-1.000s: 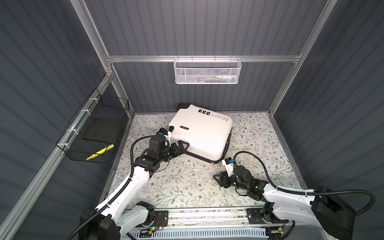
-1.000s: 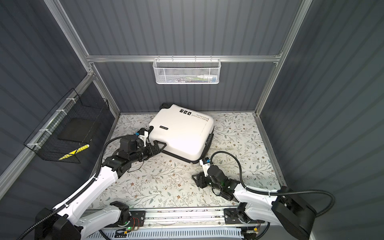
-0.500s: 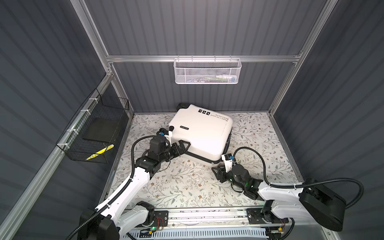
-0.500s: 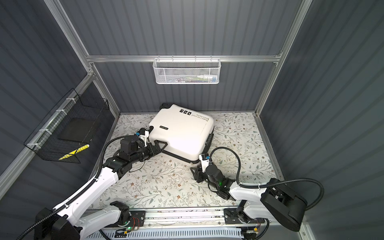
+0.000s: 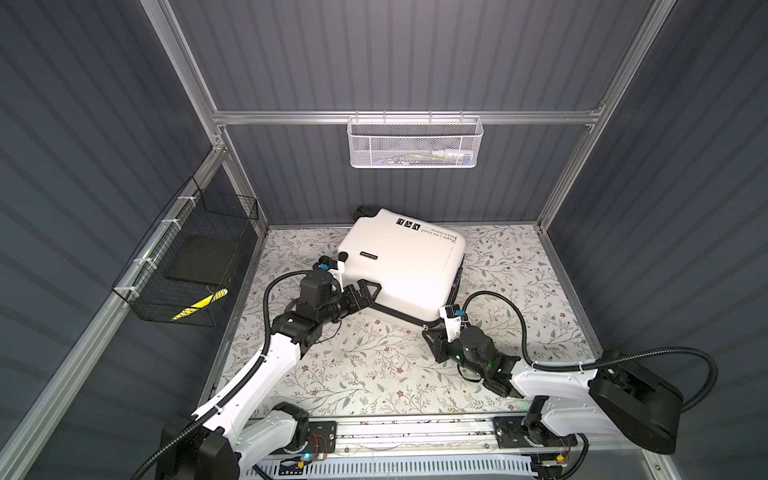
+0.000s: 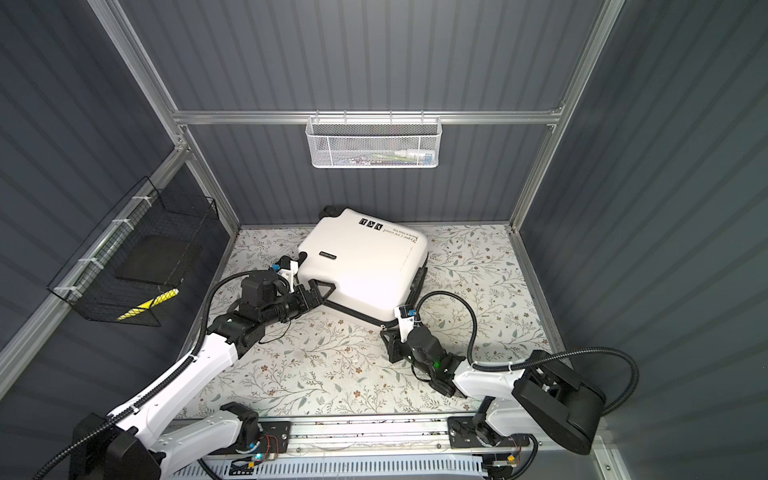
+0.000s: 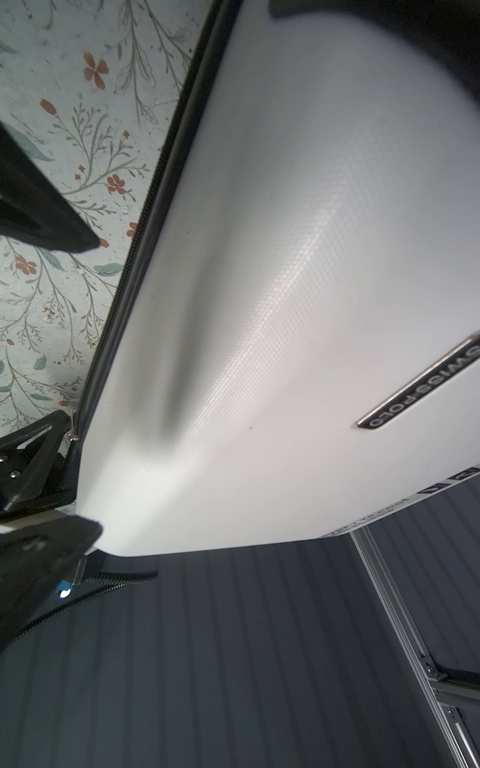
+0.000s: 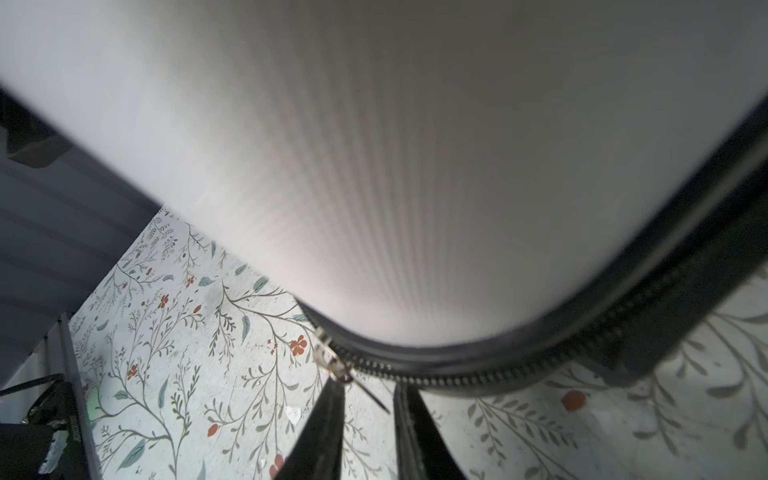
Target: Pack the luggage
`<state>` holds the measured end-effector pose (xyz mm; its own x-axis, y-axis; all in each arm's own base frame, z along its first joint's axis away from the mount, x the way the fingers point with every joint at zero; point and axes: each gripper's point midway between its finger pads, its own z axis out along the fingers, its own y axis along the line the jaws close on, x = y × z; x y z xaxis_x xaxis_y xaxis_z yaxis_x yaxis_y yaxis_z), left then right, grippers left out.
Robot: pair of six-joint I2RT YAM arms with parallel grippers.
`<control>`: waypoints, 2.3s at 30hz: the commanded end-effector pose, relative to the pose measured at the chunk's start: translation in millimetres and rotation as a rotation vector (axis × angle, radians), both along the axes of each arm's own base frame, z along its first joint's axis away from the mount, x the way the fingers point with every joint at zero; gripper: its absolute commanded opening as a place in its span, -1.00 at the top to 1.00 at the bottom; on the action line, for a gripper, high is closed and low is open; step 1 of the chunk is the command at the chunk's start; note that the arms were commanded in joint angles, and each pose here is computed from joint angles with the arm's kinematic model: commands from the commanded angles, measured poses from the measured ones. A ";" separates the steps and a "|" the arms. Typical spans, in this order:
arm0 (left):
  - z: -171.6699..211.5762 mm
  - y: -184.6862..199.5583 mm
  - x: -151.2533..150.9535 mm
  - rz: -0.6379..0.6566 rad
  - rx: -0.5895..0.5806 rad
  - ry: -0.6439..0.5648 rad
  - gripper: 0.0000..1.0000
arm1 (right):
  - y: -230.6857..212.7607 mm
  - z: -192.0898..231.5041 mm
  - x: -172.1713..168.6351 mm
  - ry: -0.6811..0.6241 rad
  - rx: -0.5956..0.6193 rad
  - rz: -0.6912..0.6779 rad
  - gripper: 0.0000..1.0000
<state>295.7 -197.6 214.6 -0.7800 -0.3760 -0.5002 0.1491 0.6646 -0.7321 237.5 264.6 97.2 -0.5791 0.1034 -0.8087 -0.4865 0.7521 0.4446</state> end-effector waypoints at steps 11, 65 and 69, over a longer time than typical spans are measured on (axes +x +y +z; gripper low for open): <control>8.3 -9.3 -4.0 -0.003 0.010 -0.023 -1.00 | -12.6 10.0 -0.5 -0.008 0.065 -0.066 1.00; 4.6 -22.1 -26.9 -0.080 0.143 -0.122 -1.00 | -174.2 49.4 108.2 0.419 0.372 -0.416 -0.24; 0.9 -28.4 -40.1 -0.110 0.114 -0.133 -0.99 | -169.8 48.9 133.6 0.458 0.420 -0.391 -0.29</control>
<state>266.8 -218.1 211.9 -0.7373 -0.2458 -0.6293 0.2657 0.7509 -0.6046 359.1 80.1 127.6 -0.6748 0.6327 -0.3800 0.1485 0.6207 0.7698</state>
